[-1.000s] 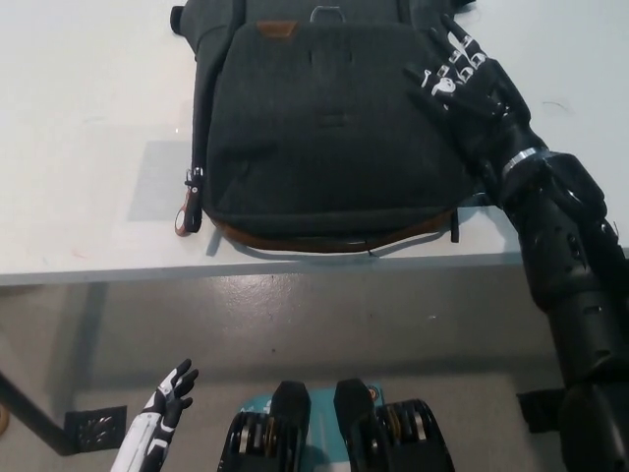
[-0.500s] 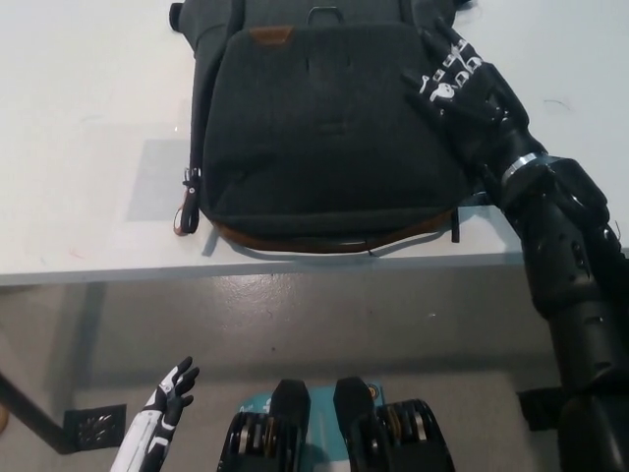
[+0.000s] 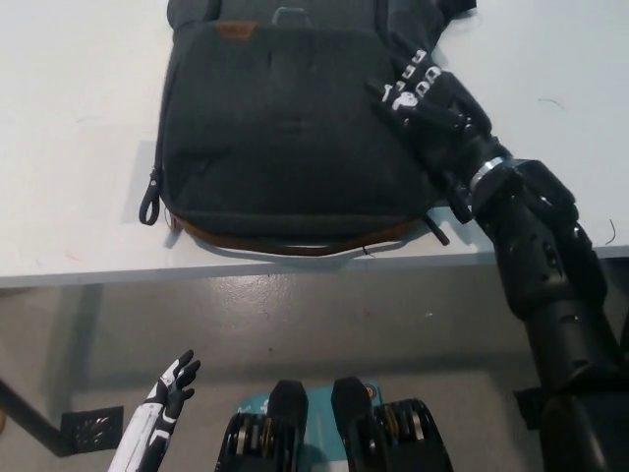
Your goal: A bag is kept in the middle of the table with its flap loosely closed and the robot uses its right hand to adjust it and opens it
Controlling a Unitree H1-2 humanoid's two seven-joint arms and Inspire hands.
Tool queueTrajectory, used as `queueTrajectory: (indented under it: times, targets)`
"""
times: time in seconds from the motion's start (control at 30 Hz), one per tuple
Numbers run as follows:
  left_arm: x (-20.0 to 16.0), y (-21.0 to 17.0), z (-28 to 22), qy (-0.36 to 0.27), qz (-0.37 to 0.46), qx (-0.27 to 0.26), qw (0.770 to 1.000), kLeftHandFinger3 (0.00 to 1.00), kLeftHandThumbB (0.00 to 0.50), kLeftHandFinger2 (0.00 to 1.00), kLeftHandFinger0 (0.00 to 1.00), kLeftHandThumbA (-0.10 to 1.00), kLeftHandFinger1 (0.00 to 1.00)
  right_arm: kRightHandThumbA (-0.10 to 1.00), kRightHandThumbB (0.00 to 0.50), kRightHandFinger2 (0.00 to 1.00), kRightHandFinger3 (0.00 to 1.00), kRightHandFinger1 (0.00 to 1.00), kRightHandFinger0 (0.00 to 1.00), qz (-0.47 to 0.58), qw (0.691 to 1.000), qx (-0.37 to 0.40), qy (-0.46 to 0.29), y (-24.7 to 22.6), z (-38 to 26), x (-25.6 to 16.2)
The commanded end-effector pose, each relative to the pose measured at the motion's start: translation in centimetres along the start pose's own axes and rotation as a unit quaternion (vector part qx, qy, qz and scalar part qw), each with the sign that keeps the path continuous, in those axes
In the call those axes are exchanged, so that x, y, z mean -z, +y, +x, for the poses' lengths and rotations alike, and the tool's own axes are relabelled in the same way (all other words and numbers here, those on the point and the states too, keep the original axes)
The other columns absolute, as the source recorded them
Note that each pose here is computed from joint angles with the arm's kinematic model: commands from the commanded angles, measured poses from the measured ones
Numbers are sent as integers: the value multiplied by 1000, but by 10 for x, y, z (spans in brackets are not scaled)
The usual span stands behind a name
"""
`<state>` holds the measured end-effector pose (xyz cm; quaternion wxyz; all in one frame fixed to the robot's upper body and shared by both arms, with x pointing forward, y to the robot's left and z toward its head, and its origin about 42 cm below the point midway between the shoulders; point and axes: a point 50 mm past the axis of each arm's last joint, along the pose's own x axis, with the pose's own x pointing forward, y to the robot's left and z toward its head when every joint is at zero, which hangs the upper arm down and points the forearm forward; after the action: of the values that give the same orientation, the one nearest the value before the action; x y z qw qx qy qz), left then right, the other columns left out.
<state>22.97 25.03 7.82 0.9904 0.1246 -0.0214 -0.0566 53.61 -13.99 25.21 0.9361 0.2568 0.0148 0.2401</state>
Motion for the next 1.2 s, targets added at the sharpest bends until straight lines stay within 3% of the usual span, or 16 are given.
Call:
queueTrajectory:
  times: [0.0, 0.03, 0.07, 0.1, 0.13, 0.2, 0.37, 0.63, 0.7, 0.73, 0.83, 1.0, 1.17]
  targets:
    - [-6, 8, 3, -16, 11, 1, 1000, 1000, 117, 1000, 1000, 1000, 1000, 25, 270, 269, 397, 48, 13, -33, 999, -1, -5, 40, 25, -4]
    - [-6, 8, 3, -16, 12, 1, 1000, 1000, 111, 1000, 1000, 1000, 1000, -95, 284, 407, 357, 56, 1, -68, 997, 23, -8, 41, 26, -4]
    - [-6, 9, 3, -16, 11, 1, 1000, 1000, 111, 1000, 1000, 1000, 1000, -99, 277, 530, 375, 111, 0, -99, 994, 39, -17, 43, 26, -4]
    - [-6, 9, 3, -16, 11, 1, 1000, 1000, 111, 1000, 1000, 1000, 1000, -100, 250, 665, 545, 175, 0, -107, 993, 41, -20, 44, 26, -4]
    - [-6, 8, 3, -16, 11, 1, 1000, 1000, 110, 1000, 1000, 1000, 1000, -100, 214, 727, 632, 238, 0, -118, 992, 46, -25, 47, 25, -5]
    - [-6, 8, 4, -15, 13, 0, 1000, 1000, 110, 1000, 1000, 1000, 1000, -100, 169, 782, 732, 287, 0, -135, 989, 50, -35, 50, 24, -5]
    - [-7, 8, 6, -18, 16, 0, 1000, 1000, 130, 1000, 1000, 1000, 1000, -100, 149, 822, 751, 339, 0, -135, 987, 66, -51, 52, 24, -10]
    - [-7, 9, 9, -19, 18, 2, 1000, 1000, 130, 1000, 1000, 1000, 1000, -100, 163, 798, 683, 363, 0, -163, 981, 72, -76, 54, 13, -17]
    - [-7, 9, 9, -20, 19, 2, 1000, 1000, 131, 1000, 1000, 1000, 1000, -100, 173, 779, 641, 405, 18, -183, 976, 71, -97, 59, 3, -22]
    - [-8, 10, 11, -21, 20, 3, 1000, 1000, 137, 1000, 1000, 1000, 1000, -100, 163, 693, 584, 382, 0, -201, 968, 57, -137, 65, -12, -30]
    - [-8, 11, 13, -21, 19, 3, 1000, 1000, 136, 1000, 1000, 1000, 1000, -100, 145, 687, 634, 413, 36, -246, 948, 46, -198, 80, -43, -45]
    - [-9, 14, 15, -25, 28, 2, 999, 1000, 116, 1000, 1000, 1000, 1000, -100, 114, 659, 747, 313, 0, -319, 895, 28, -310, 116, -123, -68]
    - [-8, 15, 15, -23, 27, 3, 999, 1000, 115, 1000, 1000, 1000, 1000, -100, 134, 497, 632, 233, 0, -357, 864, 44, -352, 136, -192, -67]
